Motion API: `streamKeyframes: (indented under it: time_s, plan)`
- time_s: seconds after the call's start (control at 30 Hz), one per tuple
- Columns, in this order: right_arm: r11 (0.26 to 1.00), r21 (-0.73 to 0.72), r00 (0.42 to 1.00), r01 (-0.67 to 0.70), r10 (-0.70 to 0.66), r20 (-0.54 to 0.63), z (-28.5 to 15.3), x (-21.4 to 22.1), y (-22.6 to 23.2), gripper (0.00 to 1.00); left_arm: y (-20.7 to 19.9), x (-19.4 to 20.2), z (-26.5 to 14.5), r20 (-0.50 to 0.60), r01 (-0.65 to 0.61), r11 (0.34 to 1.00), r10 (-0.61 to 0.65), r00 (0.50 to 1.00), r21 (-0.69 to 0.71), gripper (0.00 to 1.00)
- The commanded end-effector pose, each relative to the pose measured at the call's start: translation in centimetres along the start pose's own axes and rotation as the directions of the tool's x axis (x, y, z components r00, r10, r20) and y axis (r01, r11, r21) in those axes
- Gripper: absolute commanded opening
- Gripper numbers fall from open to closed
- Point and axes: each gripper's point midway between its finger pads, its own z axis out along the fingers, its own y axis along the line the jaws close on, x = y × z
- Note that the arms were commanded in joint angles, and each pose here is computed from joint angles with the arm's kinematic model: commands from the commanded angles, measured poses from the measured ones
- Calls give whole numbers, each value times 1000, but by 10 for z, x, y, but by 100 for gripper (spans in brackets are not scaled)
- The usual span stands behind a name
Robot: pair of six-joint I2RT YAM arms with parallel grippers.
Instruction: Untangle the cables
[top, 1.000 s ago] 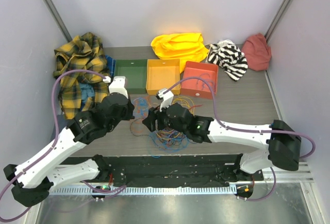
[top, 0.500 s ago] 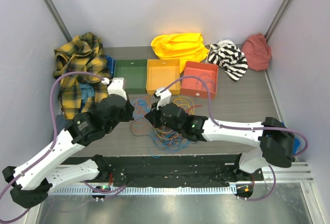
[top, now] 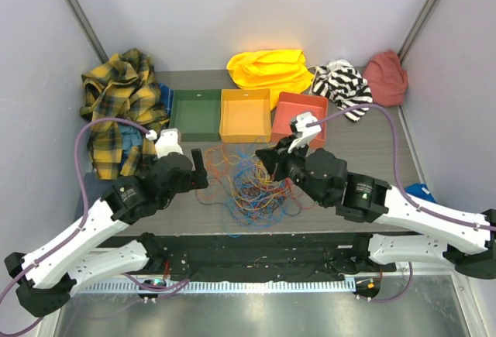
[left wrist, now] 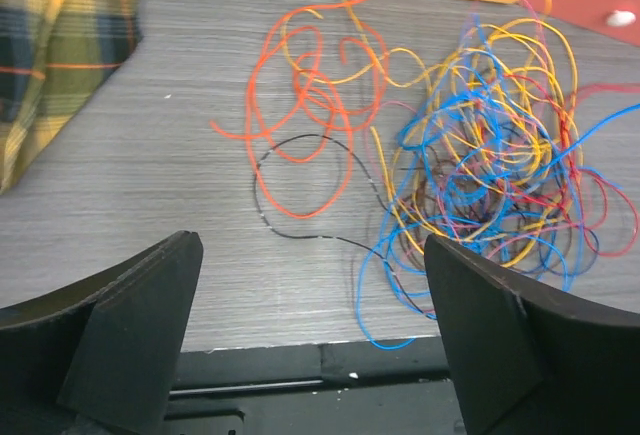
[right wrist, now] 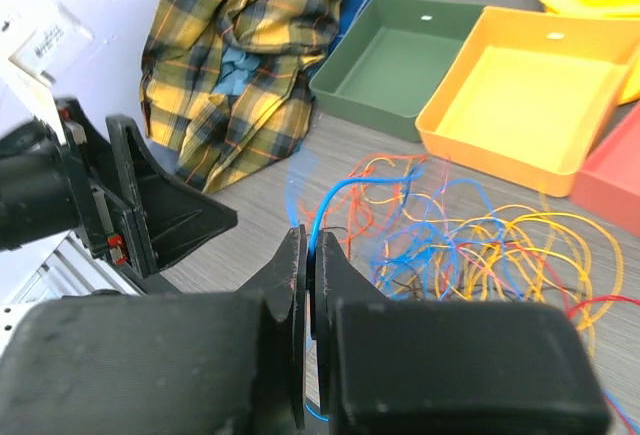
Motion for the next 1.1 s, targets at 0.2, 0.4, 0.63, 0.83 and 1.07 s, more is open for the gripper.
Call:
streamKeyframes:
  time_s: [0.2,0.4,0.63,0.83,1.07]
  plan:
    - [999,-42,997,2,1,72,-32,-67,13,1,-15,-20,-5,117,113,986,-127,985,123,100]
    - [990,-139,994,-10,25,107,-40,-106,41,1,-54,-32,-6,227,176,891,-291,929,418,100]
    - [975,-218,993,-39,63,104,-44,-120,61,1,-92,-17,27,249,86,856,-243,937,510,100]
    - [965,-258,991,-57,85,101,-49,-126,69,1,-120,-28,41,322,-29,862,-158,934,507,100]
    - [956,-281,988,-81,115,105,-58,-132,70,1,-140,-39,60,349,-105,882,-71,935,460,81]
